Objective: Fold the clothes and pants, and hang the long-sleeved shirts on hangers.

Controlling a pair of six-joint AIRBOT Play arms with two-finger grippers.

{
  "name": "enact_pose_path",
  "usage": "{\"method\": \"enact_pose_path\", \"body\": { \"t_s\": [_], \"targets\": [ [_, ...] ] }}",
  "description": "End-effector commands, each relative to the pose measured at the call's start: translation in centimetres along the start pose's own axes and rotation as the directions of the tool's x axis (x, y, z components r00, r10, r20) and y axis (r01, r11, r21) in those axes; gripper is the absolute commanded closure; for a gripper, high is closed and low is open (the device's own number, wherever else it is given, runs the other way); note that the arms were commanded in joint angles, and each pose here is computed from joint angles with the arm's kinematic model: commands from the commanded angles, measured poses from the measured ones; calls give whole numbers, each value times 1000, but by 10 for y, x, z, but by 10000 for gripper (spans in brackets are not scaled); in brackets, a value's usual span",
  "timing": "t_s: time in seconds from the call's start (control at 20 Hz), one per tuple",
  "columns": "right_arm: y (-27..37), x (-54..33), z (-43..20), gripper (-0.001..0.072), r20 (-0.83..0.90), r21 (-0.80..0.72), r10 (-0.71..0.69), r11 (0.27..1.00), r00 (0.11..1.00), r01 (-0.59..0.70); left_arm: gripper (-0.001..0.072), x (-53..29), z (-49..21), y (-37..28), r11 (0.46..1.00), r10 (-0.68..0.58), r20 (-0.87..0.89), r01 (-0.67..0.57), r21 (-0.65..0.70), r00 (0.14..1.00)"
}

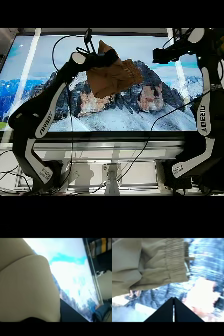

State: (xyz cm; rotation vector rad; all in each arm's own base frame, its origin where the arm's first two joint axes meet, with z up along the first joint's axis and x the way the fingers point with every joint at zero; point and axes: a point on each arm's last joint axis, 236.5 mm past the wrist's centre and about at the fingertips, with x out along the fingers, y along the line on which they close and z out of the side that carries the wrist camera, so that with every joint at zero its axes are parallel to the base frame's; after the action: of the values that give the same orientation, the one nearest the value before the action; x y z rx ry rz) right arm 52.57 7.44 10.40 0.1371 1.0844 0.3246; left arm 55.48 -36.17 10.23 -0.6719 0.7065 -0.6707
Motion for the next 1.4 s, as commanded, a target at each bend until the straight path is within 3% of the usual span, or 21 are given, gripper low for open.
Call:
{"method": "enact_pose_path", "body": {
  "t_s": [0.0,0.1,0.15,0.2,0.25,0.3,0.8,0.85,1.0,1.05,1.25,1.35],
  "targets": [
    [-22,-8,-4,689,-1,36,-20,999,1000,20,688,15,1,-21,1000,-7,96,4,22,995],
    [-20,-1,-9,689,-21,37,-15,999,1000,16,685,24,-2,-19,1000,4,127,-6,21,992],
    [-18,1,-11,690,-28,37,-11,999,1000,12,622,28,-5,-17,1000,8,125,-10,19,992],
    [-18,2,-12,690,-31,35,-12,999,999,13,385,30,-8,-14,1000,11,120,-13,17,993],
    [-18,2,-12,690,-30,35,-12,999,999,13,80,31,-10,-14,1000,11,116,-13,17,993],
    [-18,2,-11,690,-29,35,-13,999,999,14,8,31,-9,-15,1000,9,117,-11,16,993],
    [-35,1,4,690,36,-47,-83,995,996,84,17,-11,35,-19,998,-6,143,-2,56,990],
    [-38,1,7,690,48,-59,-95,993,994,98,84,-18,35,-15,996,-9,108,-1,92,994],
    [-38,0,15,690,83,-57,-97,993,992,102,601,-48,28,-2,988,-20,-37,26,154,999],
    [-34,0,16,690,85,-53,-81,995,993,85,686,-61,25,1,986,-25,-88,40,164,996],
    [4,-4,51,690,234,-35,78,997,969,-71,687,-110,30,9,985,-36,-187,67,162,982],
    [46,-10,64,691,285,-118,221,974,933,-195,687,-128,35,8,983,-38,-198,72,167,980]
  ]
}}
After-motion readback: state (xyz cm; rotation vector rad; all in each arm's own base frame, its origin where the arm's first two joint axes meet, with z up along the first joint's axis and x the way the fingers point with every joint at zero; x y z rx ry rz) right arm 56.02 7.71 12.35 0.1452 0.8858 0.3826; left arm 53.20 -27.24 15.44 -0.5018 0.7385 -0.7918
